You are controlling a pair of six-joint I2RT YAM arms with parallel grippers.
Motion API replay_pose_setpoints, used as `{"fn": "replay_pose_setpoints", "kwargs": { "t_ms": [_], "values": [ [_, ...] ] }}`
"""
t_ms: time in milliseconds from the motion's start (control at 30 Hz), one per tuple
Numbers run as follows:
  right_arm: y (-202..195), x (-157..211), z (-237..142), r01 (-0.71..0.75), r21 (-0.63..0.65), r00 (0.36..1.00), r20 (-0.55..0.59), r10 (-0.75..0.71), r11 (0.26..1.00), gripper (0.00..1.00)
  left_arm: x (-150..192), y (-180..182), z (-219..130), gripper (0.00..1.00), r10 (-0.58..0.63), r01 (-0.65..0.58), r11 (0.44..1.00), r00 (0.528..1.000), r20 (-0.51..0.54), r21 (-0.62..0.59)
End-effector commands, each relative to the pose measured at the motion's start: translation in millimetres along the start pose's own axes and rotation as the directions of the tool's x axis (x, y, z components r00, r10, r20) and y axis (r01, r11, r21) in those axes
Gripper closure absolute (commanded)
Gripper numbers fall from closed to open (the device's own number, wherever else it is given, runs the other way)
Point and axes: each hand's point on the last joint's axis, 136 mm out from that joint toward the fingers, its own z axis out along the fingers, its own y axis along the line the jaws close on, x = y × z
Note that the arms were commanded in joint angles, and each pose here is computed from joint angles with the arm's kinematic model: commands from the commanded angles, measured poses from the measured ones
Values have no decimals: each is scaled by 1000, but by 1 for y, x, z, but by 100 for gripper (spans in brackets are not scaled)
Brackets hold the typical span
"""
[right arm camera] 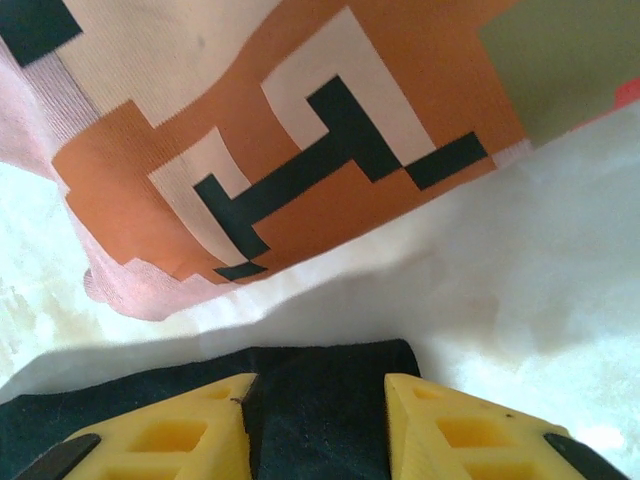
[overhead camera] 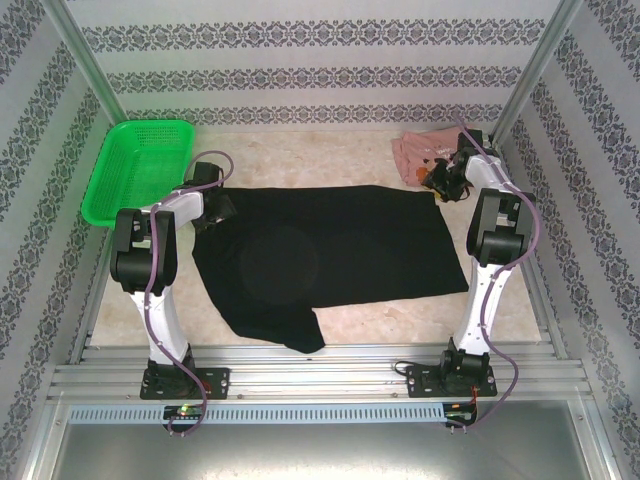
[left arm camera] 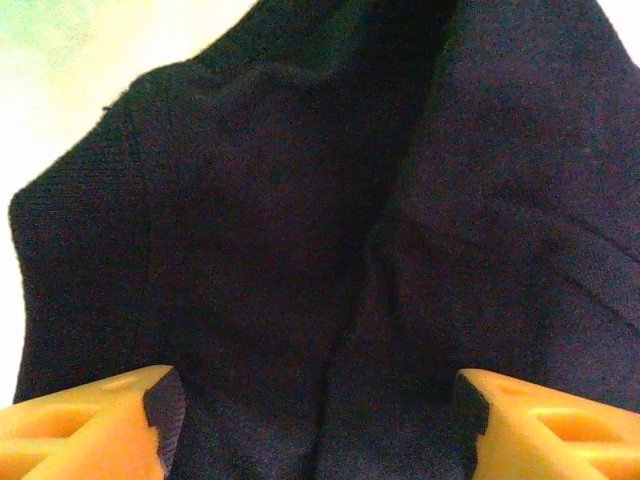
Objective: Fold and stack the t-shirts
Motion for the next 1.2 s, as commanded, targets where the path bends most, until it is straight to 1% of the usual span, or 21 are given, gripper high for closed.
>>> {"fn": "replay_pose_setpoints", "kwargs": {
  "t_ms": [0, 67, 167, 200, 333, 367, 533, 833, 1000, 1167],
  "values": [
    [-2, 9, -2, 11, 15, 999, -43, -11, 1000, 62, 10, 6, 11, 28, 5, -5, 1000, 999, -46, 7],
    [-3, 12, -1, 8, 12, 999, -52, -7, 1000, 62, 11, 6, 12, 28, 7, -7, 1000, 999, -49, 5],
    [-3, 13, 3, 8, 6, 998, -59, -7, 1000, 66, 11, 6, 12, 28, 7, -7, 1000, 999, -48, 4],
    [-3, 12, 4, 8, 8, 998, -58, -8, 1000, 71, 11, 7, 12, 28, 7, -7, 1000, 999, -48, 4],
    [-4, 1, 10, -2, 18, 999, -37, 3, 1000, 95, 10, 7, 13, 28, 11, -11, 1000, 999, -48, 2],
    [-3, -2, 10, -5, 16, 1000, -30, 5, 1000, 100, 10, 6, 13, 28, 12, -12, 1000, 999, -48, 2],
    [4, -24, 5, 10, 20, 999, 44, -11, 1000, 100, 7, 7, 11, 28, 23, -24, 1000, 999, -46, -7],
    [7, -46, -12, 80, 67, 983, 158, -90, 995, 100, 6, 11, 10, 28, 36, -37, 999, 998, -48, -22],
    [-1, -48, -2, 117, 104, 982, 136, -130, 988, 100, 6, 15, 13, 28, 35, -37, 999, 998, -54, -30],
    [11, -60, -1, 186, 101, 961, 190, -203, 977, 100, -1, 8, 13, 28, 48, -49, 999, 998, -46, -10]
  ]
}}
